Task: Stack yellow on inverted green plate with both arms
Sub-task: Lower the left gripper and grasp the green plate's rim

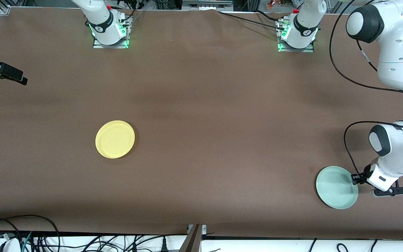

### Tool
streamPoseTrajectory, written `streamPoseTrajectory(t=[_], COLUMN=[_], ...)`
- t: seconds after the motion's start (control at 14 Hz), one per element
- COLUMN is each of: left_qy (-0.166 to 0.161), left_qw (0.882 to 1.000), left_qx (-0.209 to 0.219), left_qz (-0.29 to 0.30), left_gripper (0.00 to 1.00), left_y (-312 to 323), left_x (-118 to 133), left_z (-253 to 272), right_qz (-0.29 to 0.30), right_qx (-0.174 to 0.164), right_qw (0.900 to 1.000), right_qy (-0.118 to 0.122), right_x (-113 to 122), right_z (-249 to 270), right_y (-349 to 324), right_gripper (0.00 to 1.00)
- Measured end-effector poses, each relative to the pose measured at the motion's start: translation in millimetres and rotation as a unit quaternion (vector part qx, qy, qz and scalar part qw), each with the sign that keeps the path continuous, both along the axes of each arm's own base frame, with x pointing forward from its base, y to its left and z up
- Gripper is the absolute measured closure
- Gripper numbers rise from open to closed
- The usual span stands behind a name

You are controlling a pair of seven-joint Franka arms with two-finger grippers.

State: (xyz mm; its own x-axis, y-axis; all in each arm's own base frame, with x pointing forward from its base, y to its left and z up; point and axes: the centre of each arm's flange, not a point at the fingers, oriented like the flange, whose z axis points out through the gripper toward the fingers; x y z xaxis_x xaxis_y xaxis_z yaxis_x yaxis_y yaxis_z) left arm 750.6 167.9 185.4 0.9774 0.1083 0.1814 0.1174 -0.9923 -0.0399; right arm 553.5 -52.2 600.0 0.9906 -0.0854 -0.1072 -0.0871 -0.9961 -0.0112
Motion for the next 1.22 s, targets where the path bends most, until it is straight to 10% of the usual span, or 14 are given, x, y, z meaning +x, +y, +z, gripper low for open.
streamPoseTrajectory(t=[0.5,1.22], left_qy=[-0.002,-0.029], left_qw=[1.000,0.997], left_qx=[0.001,0.045], left_qz=[-0.007,-0.057], left_gripper=[0.97,0.97], left_y=[-1.0,-19.7], left_x=[1.7,17.4], left_z=[3.3,63.7], right_qz=[-0.002,-0.002], right_qx=[0.000,0.000], right_qw=[1.000,1.000], right_qy=[0.002,0.003], right_x=[0.5,0.9], right_z=[-1.7,-2.6], right_y=[-2.1,-2.3], right_gripper=[0.00,0.00])
